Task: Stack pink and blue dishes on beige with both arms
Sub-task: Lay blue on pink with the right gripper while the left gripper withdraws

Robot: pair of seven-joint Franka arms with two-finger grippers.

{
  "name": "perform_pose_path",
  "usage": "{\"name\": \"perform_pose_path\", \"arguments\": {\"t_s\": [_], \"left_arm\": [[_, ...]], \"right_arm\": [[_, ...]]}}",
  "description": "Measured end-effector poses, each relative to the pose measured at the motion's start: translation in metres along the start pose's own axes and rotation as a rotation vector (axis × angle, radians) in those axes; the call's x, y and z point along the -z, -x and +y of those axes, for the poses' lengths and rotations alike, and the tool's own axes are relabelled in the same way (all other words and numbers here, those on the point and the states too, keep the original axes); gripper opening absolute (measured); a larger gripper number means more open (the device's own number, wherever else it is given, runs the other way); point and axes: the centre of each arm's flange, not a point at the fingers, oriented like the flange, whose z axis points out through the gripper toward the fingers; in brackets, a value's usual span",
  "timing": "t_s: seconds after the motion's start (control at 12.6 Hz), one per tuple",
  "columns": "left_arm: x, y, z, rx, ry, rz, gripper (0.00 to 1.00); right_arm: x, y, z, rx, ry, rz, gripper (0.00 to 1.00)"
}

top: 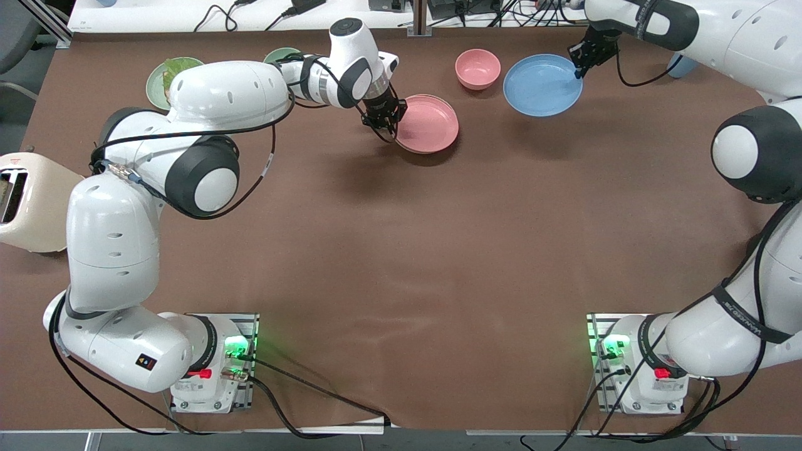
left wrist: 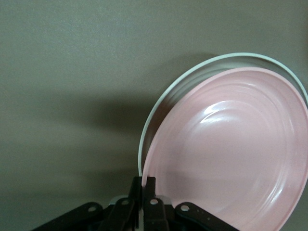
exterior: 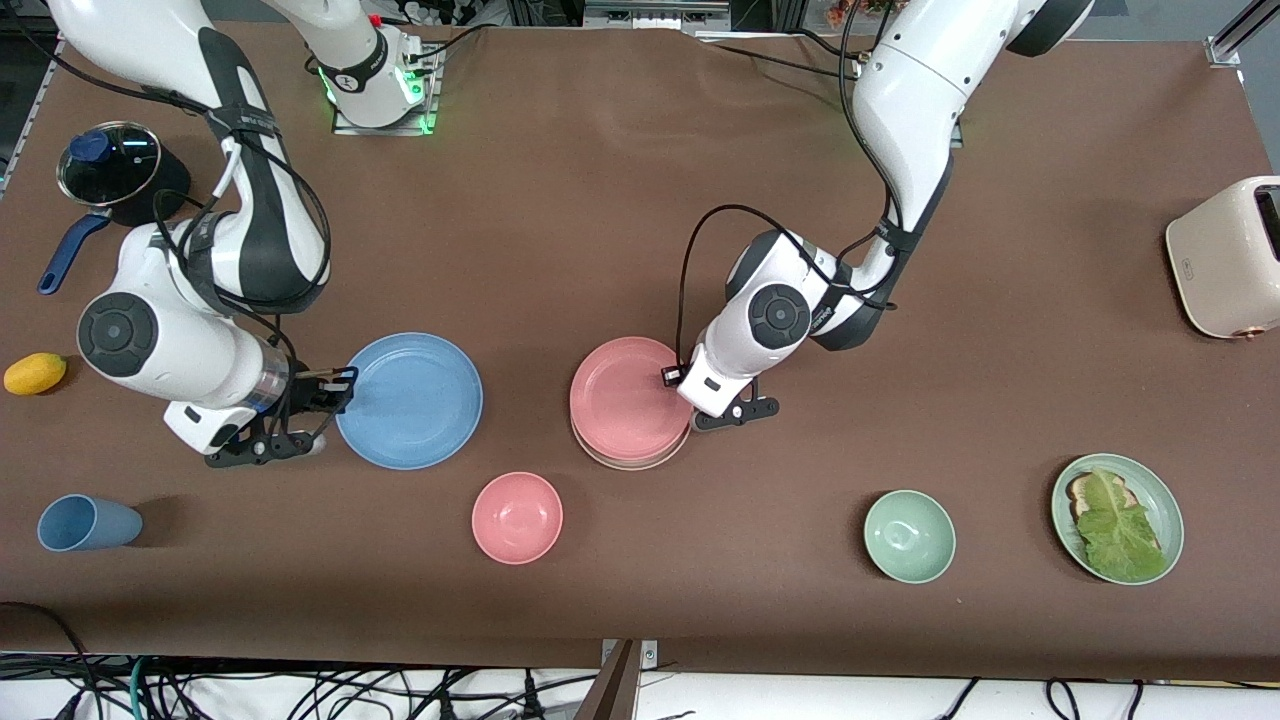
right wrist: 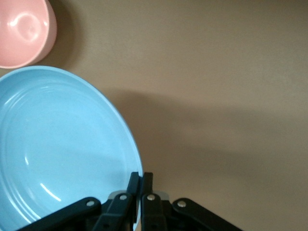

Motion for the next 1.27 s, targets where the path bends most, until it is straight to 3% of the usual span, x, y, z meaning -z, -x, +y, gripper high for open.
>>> {"name": "perform_pose_path", "arguments": {"t_s": [0.4, 0.63, 0.79, 1.27], "left_arm": [[0.009, -0.008, 0.001, 0.015, 0.013, 0.017, 0.48], [0.035, -0.024, -0.004, 0.036, 0.024, 0.031, 0.51], [0.065, -0.034, -0.018, 0.047, -0.008, -0.006, 0.52], [0.17, -0.087, -0.125, -0.156, -0.064, -0.104, 0.56]], "right_arm": [[-0.001, -0.005, -0.056, -0.122, -0.02, -0.015, 0.04], [-0.007, -0.001, -0.092, -0.199, -0.078, -0.036, 0.04], [-0.015, 0.003, -0.121, -0.234, -0.081, -0.048, 0.04], [-0.052, 0.018, -0.223, -0.339, -0.071, -0.025, 0.04]]}}
